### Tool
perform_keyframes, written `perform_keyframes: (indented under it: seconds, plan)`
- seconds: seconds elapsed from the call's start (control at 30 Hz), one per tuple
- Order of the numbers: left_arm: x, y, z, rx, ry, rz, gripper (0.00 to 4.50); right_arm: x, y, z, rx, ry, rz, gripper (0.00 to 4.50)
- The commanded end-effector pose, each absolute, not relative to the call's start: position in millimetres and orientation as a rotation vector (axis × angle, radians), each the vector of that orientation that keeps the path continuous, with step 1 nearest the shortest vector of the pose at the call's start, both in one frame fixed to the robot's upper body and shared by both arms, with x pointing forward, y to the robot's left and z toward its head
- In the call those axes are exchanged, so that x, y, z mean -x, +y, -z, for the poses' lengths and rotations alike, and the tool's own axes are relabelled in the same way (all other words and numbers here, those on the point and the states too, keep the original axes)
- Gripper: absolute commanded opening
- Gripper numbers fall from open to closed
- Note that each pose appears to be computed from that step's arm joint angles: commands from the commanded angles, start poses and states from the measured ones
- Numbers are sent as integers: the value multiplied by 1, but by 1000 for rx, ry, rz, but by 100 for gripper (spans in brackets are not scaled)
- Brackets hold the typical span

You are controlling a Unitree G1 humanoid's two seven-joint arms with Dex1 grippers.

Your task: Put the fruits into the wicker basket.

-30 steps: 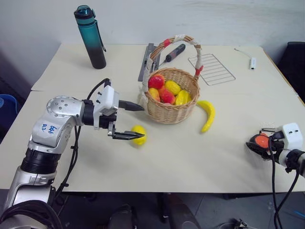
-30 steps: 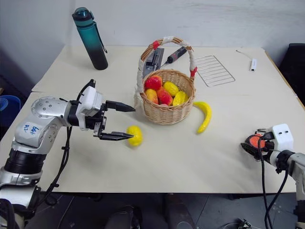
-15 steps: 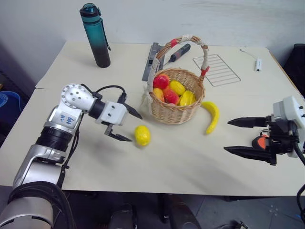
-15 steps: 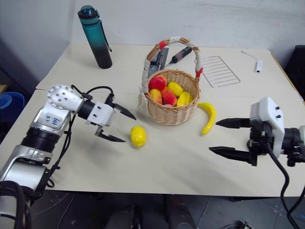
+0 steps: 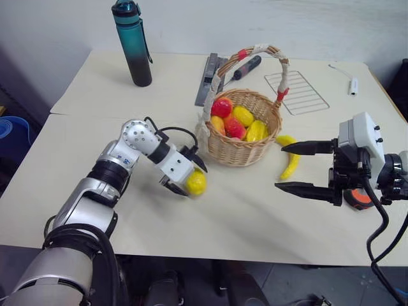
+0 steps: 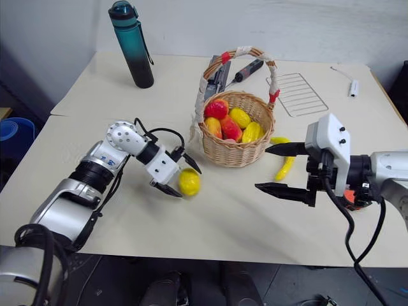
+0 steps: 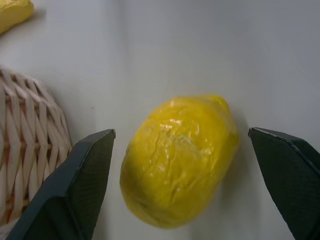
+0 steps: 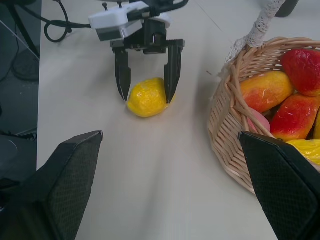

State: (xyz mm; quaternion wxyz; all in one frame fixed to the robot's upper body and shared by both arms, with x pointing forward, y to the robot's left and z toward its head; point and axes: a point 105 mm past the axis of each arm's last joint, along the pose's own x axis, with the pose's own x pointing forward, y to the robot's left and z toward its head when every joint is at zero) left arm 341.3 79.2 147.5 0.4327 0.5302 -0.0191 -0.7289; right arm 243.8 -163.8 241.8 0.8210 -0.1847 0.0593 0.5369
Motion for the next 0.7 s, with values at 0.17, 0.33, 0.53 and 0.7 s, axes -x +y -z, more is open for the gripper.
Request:
perform_keyframes:
  seconds: [0.17, 0.33, 0.53, 0.7]
  plan:
    - [-344, 87, -150, -1301, -35, 1792, 281, -234, -161, -245, 407, 97, -1146, 450]
    - [-327, 72, -198, -879, -103, 1738, 278, -236, -164, -247, 395, 71, -1089, 450]
    - [-340, 38, -272, -571, -169, 1373, 278, -240, -170, -255, 357, 2, -979, 450]
    - [-375, 2, -286, -408, -80, 1071, 278, -243, -178, -256, 320, -32, -879, 450]
